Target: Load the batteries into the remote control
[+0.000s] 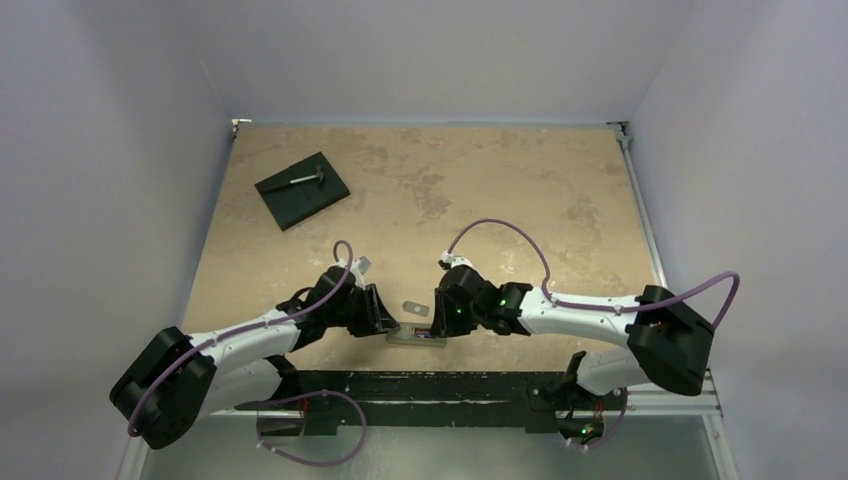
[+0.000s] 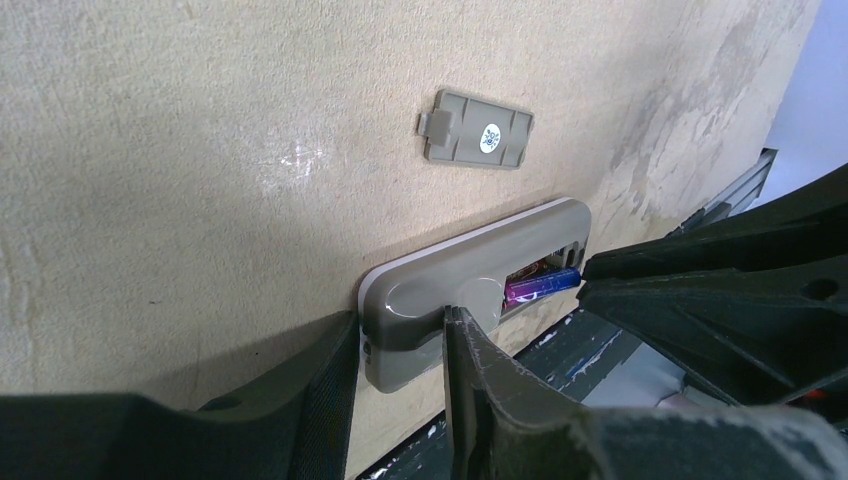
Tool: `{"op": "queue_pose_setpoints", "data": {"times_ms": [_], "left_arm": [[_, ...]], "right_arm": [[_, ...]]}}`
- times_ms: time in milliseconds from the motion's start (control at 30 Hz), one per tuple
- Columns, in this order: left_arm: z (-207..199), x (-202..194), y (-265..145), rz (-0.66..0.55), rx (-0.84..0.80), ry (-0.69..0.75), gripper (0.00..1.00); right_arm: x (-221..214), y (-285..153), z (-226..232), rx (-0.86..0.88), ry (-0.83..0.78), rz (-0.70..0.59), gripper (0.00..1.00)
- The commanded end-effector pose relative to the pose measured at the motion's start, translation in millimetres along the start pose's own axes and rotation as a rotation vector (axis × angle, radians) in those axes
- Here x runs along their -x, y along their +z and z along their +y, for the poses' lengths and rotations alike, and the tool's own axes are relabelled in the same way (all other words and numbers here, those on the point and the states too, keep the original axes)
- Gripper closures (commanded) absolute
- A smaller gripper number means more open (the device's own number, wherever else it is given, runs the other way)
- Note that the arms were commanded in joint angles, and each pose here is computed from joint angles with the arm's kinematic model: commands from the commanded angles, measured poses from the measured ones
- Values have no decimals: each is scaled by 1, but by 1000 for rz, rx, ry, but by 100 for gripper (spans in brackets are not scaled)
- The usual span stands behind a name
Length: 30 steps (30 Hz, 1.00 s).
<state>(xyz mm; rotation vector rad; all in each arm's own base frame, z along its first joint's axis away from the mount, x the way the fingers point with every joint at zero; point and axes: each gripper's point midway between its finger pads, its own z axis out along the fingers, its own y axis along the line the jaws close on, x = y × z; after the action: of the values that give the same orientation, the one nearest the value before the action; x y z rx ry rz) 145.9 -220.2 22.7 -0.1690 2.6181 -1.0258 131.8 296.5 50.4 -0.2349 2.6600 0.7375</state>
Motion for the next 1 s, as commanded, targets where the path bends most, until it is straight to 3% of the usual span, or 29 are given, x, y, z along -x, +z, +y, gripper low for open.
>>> {"op": "queue_pose_setpoints", "data": {"times_ms": [0, 367, 967], "left_arm": [[31, -26, 1, 71, 107, -13, 69], [32, -26, 1, 72, 107, -11, 69], [31, -25, 1, 67, 102, -10, 69]], "right_arm": [[0, 3, -2, -3, 17, -1, 75], [1, 7, 0, 10, 8, -4, 77], [-11, 20, -1, -9, -49, 68, 94]]}}
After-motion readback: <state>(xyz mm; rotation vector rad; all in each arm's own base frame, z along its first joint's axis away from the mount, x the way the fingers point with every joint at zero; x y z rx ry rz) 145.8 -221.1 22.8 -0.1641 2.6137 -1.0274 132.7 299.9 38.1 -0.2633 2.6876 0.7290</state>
